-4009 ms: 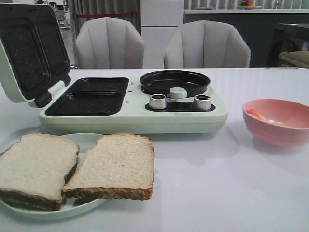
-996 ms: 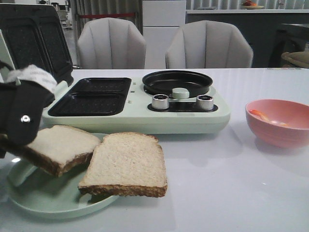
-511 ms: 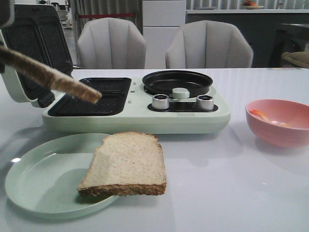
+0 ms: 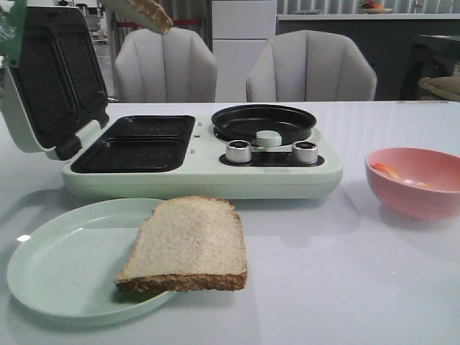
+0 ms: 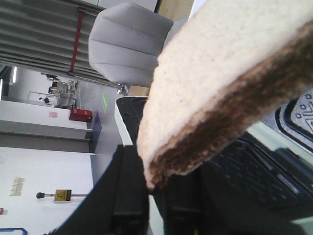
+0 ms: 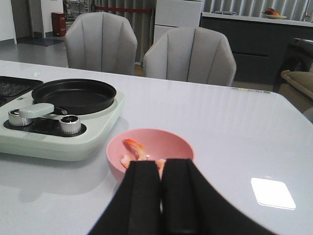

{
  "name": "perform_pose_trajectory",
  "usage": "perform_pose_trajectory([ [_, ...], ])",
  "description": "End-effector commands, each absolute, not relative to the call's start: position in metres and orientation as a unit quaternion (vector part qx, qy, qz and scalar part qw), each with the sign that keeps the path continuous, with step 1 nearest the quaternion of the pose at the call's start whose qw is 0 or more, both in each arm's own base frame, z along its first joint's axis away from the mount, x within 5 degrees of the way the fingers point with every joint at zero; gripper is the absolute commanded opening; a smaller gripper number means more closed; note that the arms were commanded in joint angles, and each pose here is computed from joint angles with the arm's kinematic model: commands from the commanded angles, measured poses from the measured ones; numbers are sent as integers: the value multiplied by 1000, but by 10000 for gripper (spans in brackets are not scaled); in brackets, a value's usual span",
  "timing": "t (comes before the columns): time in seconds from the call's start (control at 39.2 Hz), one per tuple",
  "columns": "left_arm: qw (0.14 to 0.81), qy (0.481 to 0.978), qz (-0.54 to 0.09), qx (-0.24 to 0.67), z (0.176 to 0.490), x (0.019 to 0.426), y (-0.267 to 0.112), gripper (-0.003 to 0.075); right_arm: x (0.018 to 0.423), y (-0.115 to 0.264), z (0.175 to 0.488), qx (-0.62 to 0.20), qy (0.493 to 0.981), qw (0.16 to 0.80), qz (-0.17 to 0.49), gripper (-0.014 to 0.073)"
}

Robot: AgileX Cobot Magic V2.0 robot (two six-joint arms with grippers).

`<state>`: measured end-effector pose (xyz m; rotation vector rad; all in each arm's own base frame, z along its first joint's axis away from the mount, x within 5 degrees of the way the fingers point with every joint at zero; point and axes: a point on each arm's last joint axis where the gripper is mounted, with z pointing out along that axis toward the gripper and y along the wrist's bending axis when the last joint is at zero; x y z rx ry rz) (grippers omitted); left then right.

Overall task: Make breakfast with bread and shrimp
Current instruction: 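Lower the held bread into the sandwich maker well and release it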

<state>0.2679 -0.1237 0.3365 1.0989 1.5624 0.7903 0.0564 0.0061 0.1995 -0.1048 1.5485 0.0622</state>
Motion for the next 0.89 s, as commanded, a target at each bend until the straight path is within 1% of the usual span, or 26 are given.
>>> perform_pose_trajectory([
  [0.0, 536, 645, 332, 432, 354, 288, -118, 114, 53, 6, 214, -48, 655, 753, 23, 165],
  [0.2, 519, 672, 320, 419, 336, 335, -112, 114, 53, 6, 214, -48, 655, 753, 23, 165],
  [0.41, 495, 690, 300, 436, 304, 372, -116, 114, 53, 6, 214, -48, 655, 753, 23, 165],
  [0.64, 492, 718, 272, 411, 279, 403, -124, 114, 53, 6, 214, -48, 655, 753, 23, 165],
  [0.87, 484, 731, 259, 407, 260, 418, -131, 116, 53, 6, 214, -48, 655, 753, 23, 165],
])
